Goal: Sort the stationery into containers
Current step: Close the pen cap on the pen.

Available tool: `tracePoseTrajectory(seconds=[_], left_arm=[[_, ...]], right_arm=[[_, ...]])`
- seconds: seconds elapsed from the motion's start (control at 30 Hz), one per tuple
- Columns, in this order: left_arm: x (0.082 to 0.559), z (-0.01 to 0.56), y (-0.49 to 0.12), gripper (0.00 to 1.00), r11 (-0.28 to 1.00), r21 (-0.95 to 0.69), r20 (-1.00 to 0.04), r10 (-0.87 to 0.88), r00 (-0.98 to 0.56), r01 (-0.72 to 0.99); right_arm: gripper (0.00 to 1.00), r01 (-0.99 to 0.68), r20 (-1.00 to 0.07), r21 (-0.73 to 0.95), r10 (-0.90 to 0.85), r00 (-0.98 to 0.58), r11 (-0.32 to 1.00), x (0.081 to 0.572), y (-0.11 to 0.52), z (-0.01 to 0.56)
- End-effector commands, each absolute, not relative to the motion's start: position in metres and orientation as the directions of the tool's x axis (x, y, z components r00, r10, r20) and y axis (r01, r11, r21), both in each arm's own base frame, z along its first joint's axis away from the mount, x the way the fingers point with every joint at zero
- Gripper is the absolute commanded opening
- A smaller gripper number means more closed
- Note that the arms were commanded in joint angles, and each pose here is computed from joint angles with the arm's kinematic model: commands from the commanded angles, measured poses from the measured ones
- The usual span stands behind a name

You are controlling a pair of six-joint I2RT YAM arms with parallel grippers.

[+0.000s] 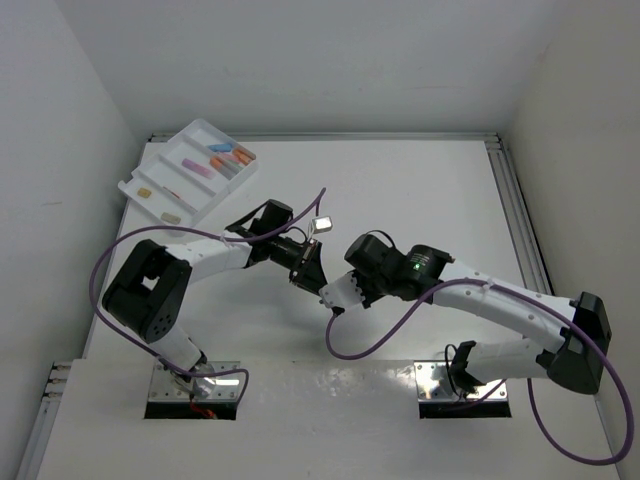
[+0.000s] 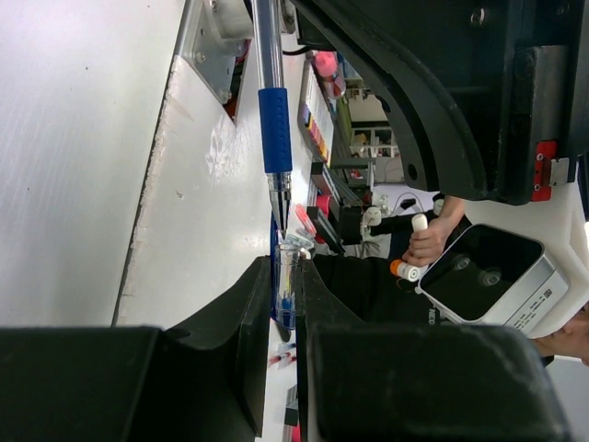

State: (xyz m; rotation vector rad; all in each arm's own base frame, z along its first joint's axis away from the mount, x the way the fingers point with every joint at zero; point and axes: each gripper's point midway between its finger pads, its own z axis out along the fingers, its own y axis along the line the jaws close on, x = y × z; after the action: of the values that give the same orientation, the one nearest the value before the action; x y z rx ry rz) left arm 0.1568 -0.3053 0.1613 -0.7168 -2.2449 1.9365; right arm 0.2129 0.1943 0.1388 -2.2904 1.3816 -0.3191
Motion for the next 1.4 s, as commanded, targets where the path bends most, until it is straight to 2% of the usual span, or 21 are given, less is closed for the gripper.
tracePoseTrajectory(seconds=[0.0, 0.4, 0.8, 1.2, 1.37], left_arm=[[0.156, 0.171, -0.305, 0.00, 0.048, -0.943, -0.284, 0.404, -0.869, 0.330], [0.161, 0.168, -0.308, 0.00, 0.058, -0.947, -0.268, 0.405, -0.874, 0.317], [0.167, 0.161, -0.311, 0.00, 0.079, -0.948, -0.253, 0.400, -0.881, 0.308], [0.180, 0.170, -0.316, 0.00, 0.073, -0.929, -0.309, 0.383, -0.870, 0.362], [0.178, 0.171, -0.315, 0.00, 0.069, -0.927, -0.316, 0.385, -0.867, 0.369]], right_arm=[[0.00, -0.770, -0.065, -0.518, -0.880, 0.471, -0.373, 0.215, 0.199, 0.148], [0.00, -0.719, 0.003, -0.518, -0.842, 0.539, -0.463, 0.210, 0.201, 0.144], [0.00, -0.717, -0.014, -0.525, -0.838, 0.545, -0.458, 0.210, 0.210, 0.149], [0.00, -0.736, -0.067, -0.471, -0.812, 0.580, -0.486, 0.184, 0.233, 0.138], [0.00, -0.745, -0.080, -0.479, -0.821, 0.565, -0.465, 0.188, 0.242, 0.140]])
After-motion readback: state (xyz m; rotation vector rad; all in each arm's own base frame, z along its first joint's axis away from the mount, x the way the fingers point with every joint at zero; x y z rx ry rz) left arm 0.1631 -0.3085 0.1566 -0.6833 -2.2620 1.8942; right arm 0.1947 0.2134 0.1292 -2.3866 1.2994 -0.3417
